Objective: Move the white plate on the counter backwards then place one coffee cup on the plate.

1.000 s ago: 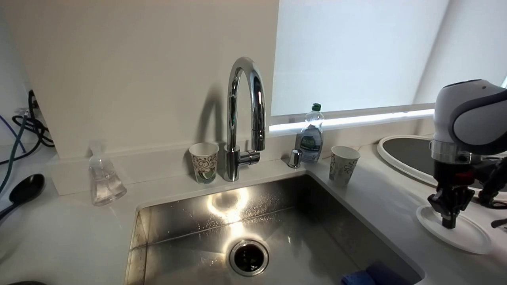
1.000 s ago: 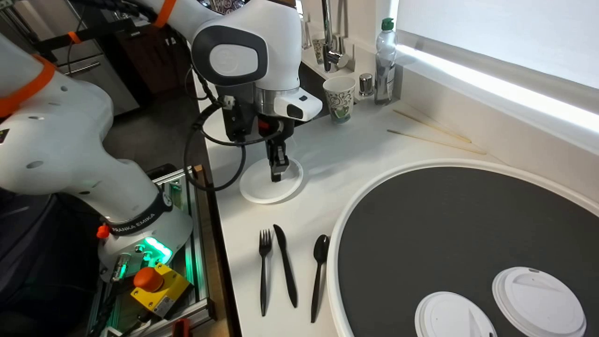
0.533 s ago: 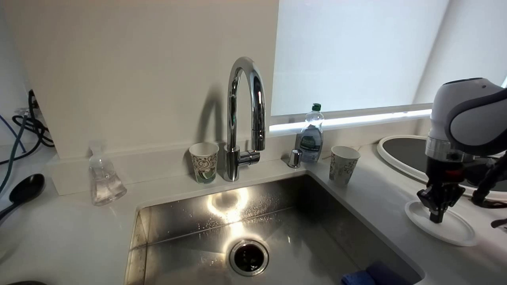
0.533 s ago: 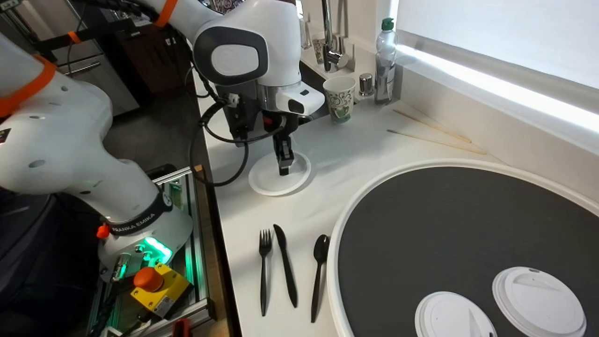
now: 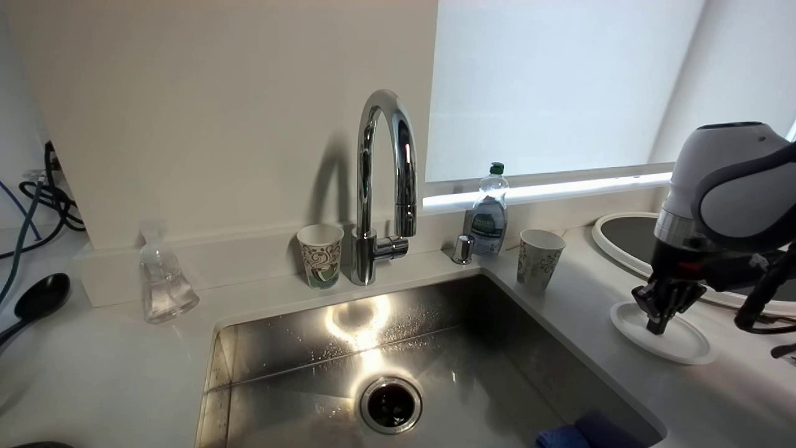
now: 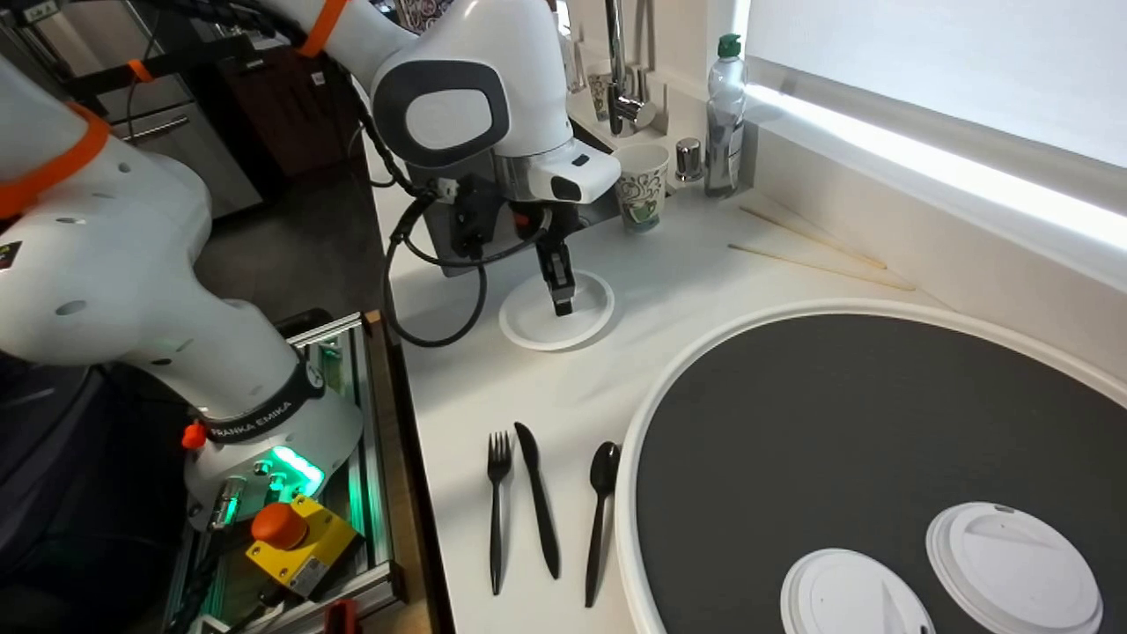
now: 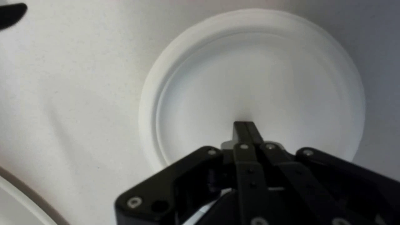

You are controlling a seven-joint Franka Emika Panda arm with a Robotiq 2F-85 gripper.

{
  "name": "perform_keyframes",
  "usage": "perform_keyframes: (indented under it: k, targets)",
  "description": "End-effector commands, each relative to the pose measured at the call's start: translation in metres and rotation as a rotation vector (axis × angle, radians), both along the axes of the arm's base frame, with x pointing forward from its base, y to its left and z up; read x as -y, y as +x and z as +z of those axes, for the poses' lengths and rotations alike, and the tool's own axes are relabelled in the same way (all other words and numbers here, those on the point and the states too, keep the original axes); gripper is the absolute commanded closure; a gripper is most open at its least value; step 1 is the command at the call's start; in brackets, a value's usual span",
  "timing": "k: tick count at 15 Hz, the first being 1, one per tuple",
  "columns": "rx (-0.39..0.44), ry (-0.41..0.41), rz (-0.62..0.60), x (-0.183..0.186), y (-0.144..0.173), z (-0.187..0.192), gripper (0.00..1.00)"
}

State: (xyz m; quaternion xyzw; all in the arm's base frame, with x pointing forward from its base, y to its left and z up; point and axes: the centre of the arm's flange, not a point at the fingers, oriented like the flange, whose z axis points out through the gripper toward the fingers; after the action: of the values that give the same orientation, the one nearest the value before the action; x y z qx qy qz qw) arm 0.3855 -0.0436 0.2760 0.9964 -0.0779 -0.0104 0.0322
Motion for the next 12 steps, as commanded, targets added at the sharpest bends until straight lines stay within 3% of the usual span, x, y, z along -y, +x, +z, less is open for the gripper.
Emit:
perform_keyframes:
  k: [1, 12]
  targets:
    - [0.036, -0.009, -0.024, -0.011, 0.009, -0.037, 1.0]
    - [0.105, -0.065, -0.067, -0.006, 0.051, -0.039, 1.0]
